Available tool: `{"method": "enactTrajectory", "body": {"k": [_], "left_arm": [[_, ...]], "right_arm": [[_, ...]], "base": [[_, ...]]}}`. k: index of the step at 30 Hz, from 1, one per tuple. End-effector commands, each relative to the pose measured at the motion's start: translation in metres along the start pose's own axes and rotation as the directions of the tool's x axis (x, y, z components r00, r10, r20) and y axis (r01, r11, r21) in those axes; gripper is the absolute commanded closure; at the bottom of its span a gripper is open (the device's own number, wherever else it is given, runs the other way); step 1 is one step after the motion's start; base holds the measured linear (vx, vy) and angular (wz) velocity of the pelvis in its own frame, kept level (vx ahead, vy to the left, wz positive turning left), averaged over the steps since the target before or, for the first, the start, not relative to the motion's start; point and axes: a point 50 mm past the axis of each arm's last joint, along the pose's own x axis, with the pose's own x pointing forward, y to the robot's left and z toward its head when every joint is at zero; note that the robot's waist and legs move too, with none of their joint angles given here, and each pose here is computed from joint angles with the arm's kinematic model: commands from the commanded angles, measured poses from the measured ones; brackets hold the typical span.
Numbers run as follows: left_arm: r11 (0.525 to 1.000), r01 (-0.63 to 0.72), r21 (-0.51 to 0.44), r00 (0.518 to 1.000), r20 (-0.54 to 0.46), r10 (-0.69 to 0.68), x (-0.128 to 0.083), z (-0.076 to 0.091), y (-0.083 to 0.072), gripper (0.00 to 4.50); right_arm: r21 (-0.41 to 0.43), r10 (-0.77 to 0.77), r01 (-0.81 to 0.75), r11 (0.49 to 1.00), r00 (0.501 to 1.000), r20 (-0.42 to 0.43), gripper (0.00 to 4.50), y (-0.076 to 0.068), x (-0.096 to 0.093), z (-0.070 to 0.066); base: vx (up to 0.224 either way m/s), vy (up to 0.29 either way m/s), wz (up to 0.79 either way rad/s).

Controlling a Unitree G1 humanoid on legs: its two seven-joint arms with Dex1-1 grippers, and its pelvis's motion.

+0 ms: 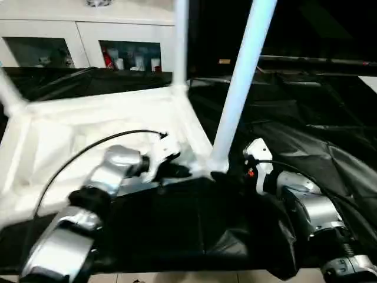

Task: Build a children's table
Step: Rotate leg to tighten

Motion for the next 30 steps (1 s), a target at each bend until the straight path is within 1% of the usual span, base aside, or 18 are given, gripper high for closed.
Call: {"method": "enactTrajectory", "body": {"k": [1,2,5,6,7,8,9,11,14,17,21,23,24,25,26,29,30], "left_arm": [[0.995,0.098,-0.034,0.995,0.028,-0.097,0.004,-0.005,-0.011,4.5],[0.995,0.098,-0.034,0.995,0.028,-0.097,0.004,-0.005,-0.011,4.5],[0.993,0.112,-0.031,0.993,0.034,-0.111,0.002,-0.006,-0.012,4.5],[0.993,0.112,-0.032,0.993,0.035,-0.111,0.001,-0.006,-0.012,4.5],[0.993,0.11,-0.032,0.993,0.036,-0.109,0.001,-0.006,-0.013,4.5],[0.993,0.111,-0.031,0.993,0.036,-0.11,0.001,-0.006,-0.013,4.5],[0.993,0.112,-0.031,0.993,0.037,-0.111,0.001,-0.006,-0.013,4.5],[0.993,0.109,-0.033,0.993,0.039,-0.108,0.0,-0.006,-0.014,4.5],[0.993,0.11,-0.035,0.993,0.039,-0.108,0.0,-0.006,-0.015,4.5],[0.994,0.106,-0.037,0.994,0.041,-0.104,-0.001,-0.007,-0.016,4.5],[0.994,0.1,-0.039,0.994,0.04,-0.099,-0.001,-0.008,-0.016,4.5],[0.996,0.075,-0.05,0.997,0.035,-0.074,0.001,-0.009,-0.015,4.5],[0.997,0.039,-0.063,0.999,0.021,-0.038,0.003,-0.01,-0.013,4.5],[0.997,0.031,-0.066,0.999,0.017,-0.03,0.004,-0.01,-0.012,4.5],[0.997,-0.031,-0.074,1.0,-0.008,0.03,0.008,-0.011,-0.008,4.5],[0.986,-0.144,-0.082,0.988,-0.059,0.14,0.017,-0.013,-0.001,4.5],[0.979,-0.184,-0.091,0.981,-0.071,0.178,0.024,-0.011,0.002,4.5]], "right_arm": [[-0.018,0.054,-0.054,0.998,0.999,-0.002,0.55,0.002,-0.003,0.006],[-0.018,0.054,-0.054,0.998,0.999,-0.002,0.55,0.002,-0.003,0.006],[-0.042,0.105,-0.108,0.993,0.993,-0.06,0.55,0.006,-0.004,0.0],[-0.046,0.107,-0.11,0.993,0.992,-0.07,0.71,0.006,-0.004,-0.002],[-0.051,0.11,-0.114,0.992,0.991,-0.077,0.71,0.006,-0.003,-0.003],[-0.053,0.113,-0.117,0.992,0.99,-0.081,0.81,0.006,-0.003,-0.003],[-0.053,0.115,-0.12,0.991,0.99,-0.083,0.81,0.006,-0.003,-0.003],[-0.059,0.121,-0.127,0.99,0.989,-0.09,1.08,0.006,-0.004,-0.004],[-0.064,0.127,-0.134,0.989,0.987,-0.1,1.28,0.007,-0.005,-0.004],[-0.065,0.123,-0.13,0.989,0.987,-0.104,1.6,0.006,-0.005,-0.005],[-0.052,0.117,-0.122,0.991,0.989,-0.095,1.79,0.006,-0.005,-0.007],[-0.027,0.086,-0.089,0.996,0.994,-0.073,1.8,0.005,-0.003,-0.009],[-0.007,0.043,-0.044,0.999,0.997,-0.061,1.81,0.003,-0.001,-0.011],[-0.003,0.033,-0.033,0.999,0.998,-0.061,1.81,0.002,-0.001,-0.012],[0.014,-0.03,0.031,0.999,0.997,-0.072,1.83,0.0,0.003,-0.016],[0.041,-0.158,0.163,0.986,0.982,-0.102,1.83,-0.001,0.012,-0.024],[0.07,-0.232,0.24,0.968,0.967,-0.105,1.83,-0.003,0.018,-0.026]], "base": [[0.0,0.0,0.0],[0.0,0.0,0.0],[0.0,0.0,0.0],[0.0,0.0,0.0],[0.0,0.0,0.0],[0.0,0.0,0.0],[0.0,0.0,0.0],[0.0,0.0,0.0],[0.0,0.0,0.0],[0.0,0.0,0.0],[0.0,0.0,0.0],[0.0,0.0,0.0],[0.0,0.0,0.0],[0.0,0.0,0.0],[0.0,0.0,0.0],[0.0,0.0,0.0],[0.0,0.0,0.0]]}}
